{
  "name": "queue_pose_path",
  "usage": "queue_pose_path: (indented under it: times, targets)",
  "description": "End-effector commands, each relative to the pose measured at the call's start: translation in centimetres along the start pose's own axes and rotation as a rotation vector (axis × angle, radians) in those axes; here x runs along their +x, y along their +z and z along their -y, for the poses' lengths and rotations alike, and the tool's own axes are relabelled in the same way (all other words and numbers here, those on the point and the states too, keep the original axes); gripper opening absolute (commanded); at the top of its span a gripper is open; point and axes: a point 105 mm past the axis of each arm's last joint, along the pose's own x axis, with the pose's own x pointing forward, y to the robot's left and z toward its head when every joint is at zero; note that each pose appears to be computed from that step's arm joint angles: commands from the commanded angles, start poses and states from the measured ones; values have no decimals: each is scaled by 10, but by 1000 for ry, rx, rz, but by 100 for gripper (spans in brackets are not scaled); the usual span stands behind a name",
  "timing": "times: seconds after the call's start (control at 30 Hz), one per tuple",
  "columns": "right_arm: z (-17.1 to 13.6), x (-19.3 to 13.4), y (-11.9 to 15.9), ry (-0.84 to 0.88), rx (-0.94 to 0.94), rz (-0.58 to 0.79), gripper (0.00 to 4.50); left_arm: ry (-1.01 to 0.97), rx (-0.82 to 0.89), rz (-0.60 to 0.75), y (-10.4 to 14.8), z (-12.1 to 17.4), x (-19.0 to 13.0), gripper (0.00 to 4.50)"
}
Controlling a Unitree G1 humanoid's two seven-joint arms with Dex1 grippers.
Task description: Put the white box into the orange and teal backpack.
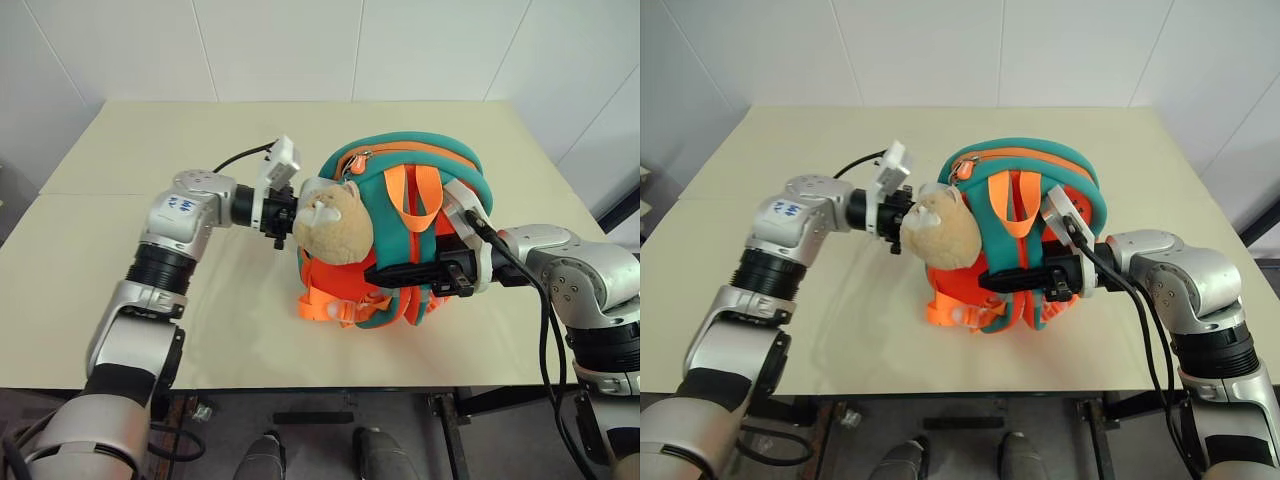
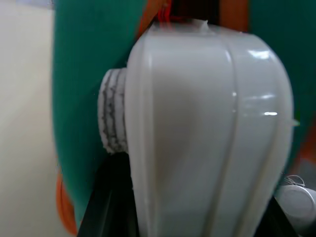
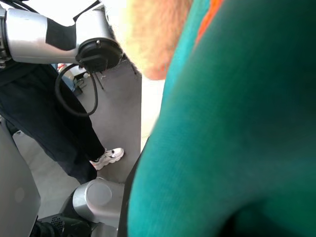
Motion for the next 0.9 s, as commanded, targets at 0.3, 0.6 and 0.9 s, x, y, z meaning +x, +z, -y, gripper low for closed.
queue_pose_path:
  times: [0.3, 0.6, 0.9]
  targets:
    - [-10, -2, 5, -17, -38, 39, 0, 20, 124, -21, 5, -1, -2, 329]
    - [-5, -3, 3, -31, -33, 44, 0, 26, 183, -62, -3, 10, -55, 448]
    - [-1, -6, 0, -39, -24, 41, 0, -3, 248, -70, 2, 39, -86, 448]
